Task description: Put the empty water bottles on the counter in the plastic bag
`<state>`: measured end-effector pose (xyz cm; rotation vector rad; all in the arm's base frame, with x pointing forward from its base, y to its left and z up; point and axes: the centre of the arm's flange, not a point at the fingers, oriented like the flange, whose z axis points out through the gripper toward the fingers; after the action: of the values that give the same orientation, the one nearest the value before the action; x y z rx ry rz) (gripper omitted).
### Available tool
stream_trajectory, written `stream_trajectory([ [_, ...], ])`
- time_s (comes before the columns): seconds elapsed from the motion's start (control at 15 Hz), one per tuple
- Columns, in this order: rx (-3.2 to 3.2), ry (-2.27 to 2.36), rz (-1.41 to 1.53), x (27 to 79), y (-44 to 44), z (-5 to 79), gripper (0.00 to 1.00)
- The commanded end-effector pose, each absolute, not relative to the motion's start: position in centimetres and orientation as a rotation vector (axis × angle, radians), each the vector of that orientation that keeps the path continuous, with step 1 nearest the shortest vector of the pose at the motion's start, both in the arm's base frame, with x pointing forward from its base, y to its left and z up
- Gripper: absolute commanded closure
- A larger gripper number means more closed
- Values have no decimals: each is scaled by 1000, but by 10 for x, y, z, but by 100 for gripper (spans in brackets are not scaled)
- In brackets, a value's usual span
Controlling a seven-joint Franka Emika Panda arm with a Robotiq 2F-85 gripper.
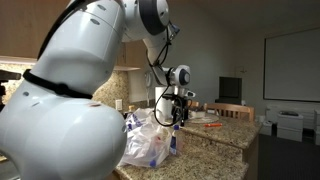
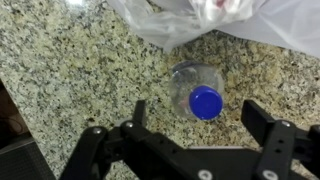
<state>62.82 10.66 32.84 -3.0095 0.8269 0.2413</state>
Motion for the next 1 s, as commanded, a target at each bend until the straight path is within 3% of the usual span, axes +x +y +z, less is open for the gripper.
stream_trajectory([
  [0.0, -2989, 749, 307, 657, 113, 313, 28],
  [0.07, -2989, 735, 320, 659, 116, 309, 29],
  [0.6, -2956, 762, 400, 655, 121, 297, 82],
  [0.73, -2949, 772, 380, 650, 123, 306, 89],
  [0.93, -2943, 768, 382, 647, 123, 307, 86],
])
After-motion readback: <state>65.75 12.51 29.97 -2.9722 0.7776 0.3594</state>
